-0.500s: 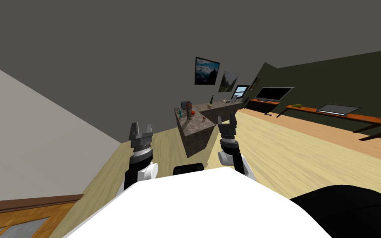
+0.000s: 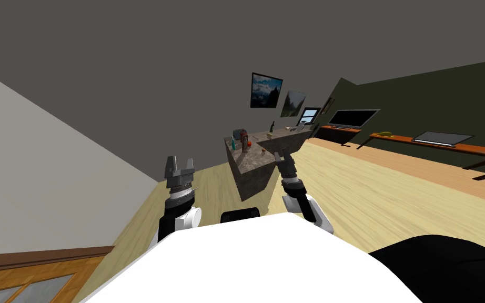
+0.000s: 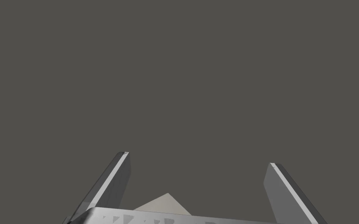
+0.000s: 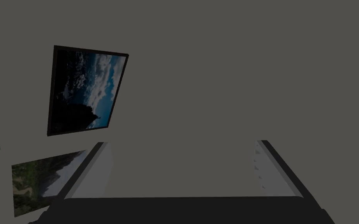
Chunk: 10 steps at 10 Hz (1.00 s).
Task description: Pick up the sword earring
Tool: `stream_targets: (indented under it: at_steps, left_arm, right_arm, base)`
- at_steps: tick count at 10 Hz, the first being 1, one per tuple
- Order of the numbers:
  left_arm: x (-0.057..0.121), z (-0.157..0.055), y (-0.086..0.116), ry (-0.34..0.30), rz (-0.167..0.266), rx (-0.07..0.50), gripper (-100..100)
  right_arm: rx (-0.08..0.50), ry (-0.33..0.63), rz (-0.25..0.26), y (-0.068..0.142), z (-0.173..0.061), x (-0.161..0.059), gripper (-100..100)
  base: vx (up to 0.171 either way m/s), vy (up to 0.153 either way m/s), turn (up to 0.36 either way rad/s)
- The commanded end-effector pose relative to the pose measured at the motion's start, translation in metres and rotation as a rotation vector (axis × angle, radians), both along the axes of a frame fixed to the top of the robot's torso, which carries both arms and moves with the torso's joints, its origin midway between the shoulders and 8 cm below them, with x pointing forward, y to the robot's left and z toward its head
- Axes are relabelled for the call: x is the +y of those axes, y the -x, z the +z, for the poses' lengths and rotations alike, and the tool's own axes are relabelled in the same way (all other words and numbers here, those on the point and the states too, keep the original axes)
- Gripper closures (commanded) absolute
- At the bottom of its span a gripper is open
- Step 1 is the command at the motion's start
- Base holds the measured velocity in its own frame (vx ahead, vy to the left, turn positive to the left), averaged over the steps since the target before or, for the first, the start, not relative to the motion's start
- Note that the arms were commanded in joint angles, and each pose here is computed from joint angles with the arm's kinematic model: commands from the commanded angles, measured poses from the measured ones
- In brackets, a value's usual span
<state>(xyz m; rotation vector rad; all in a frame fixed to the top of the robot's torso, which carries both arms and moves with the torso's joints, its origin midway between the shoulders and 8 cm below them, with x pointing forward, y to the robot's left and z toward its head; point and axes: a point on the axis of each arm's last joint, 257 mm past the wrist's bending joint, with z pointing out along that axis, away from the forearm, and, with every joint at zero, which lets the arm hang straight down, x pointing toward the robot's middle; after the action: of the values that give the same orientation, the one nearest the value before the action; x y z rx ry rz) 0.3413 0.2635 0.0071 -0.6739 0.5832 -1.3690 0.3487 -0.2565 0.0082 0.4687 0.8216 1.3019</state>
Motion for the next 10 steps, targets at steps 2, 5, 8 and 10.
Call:
stream_targets:
  at_steps: [2,5,8,10]
  left_arm:
    - [0.0,0.0,0.0,0.0,0.0,0.0,0]
    - [0.0,0.0,0.0,0.0,0.0,0.0,0]
    - [0.0,0.0,0.0,0.0,0.0,0.0,0]
    - [0.0,0.0,0.0,0.0,0.0,0.0,0]
  right_arm:
    - [0.106,0.098,0.004,-0.01,-0.033,-0.003,-100]
    - [0.195,0.187,0.001,-0.016,-0.06,-0.011,-100]
    - [0.29,0.279,-0.009,-0.02,-0.089,-0.024,-100]
    - [0.385,0.349,-0.026,-0.023,-0.118,-0.043,-100]
  base:
    - [0.041,0.188,0.033]
    - [0.038,0.169,0.024]
    - [0.038,0.154,0.029]
    - [0.066,0.216,0.044]
